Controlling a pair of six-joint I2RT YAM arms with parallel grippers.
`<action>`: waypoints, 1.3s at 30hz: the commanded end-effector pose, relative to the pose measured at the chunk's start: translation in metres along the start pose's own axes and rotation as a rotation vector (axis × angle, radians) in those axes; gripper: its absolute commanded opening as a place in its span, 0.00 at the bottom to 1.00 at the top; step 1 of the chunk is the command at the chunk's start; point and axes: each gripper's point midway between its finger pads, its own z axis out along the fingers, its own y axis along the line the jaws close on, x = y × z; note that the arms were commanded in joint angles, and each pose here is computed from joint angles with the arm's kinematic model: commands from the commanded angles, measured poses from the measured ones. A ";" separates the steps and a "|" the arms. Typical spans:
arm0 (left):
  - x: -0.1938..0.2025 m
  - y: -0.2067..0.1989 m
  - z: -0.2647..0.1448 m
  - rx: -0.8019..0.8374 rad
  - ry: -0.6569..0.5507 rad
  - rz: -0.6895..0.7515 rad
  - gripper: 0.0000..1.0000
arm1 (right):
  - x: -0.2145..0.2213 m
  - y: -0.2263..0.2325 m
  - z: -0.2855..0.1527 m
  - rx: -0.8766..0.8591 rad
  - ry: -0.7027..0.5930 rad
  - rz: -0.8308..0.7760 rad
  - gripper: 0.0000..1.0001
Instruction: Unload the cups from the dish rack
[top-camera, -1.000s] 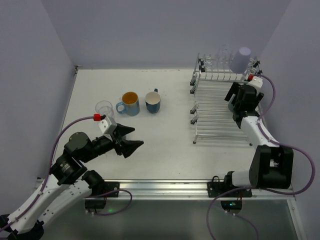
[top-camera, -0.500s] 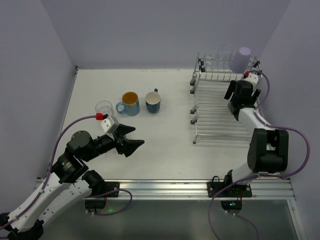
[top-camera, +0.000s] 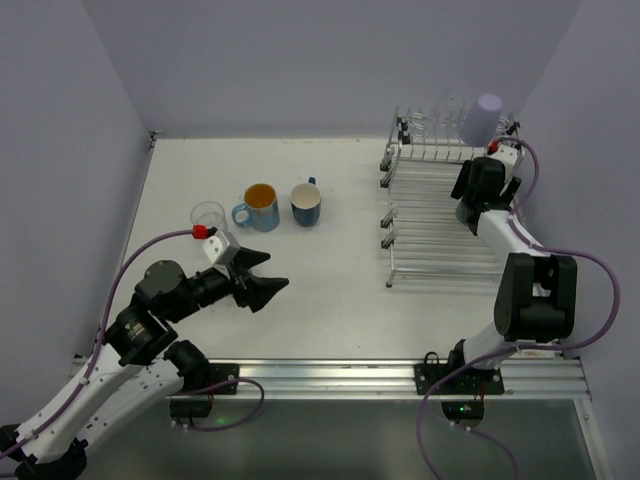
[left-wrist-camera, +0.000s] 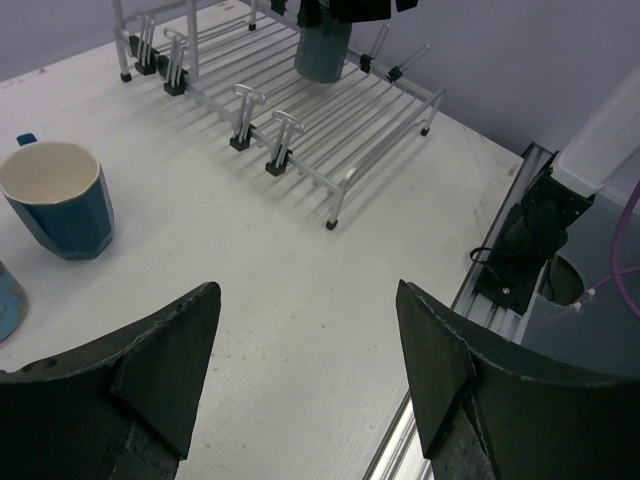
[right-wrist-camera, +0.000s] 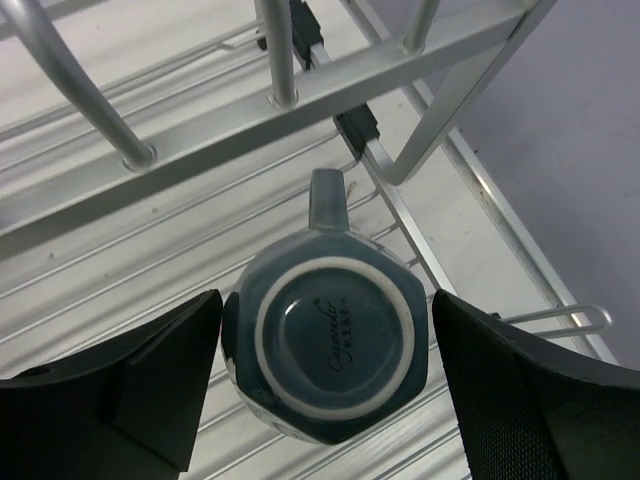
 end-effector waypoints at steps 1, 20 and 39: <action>-0.013 -0.001 -0.001 -0.005 -0.027 0.022 0.75 | 0.008 0.002 0.000 -0.004 0.072 0.001 0.89; -0.007 0.007 0.009 -0.015 0.008 -0.004 0.75 | -0.018 0.018 -0.081 -0.229 -0.097 0.225 0.32; -0.013 -0.013 0.070 0.157 -0.039 -0.324 0.73 | -0.013 0.040 -0.142 -0.485 -0.123 0.356 0.23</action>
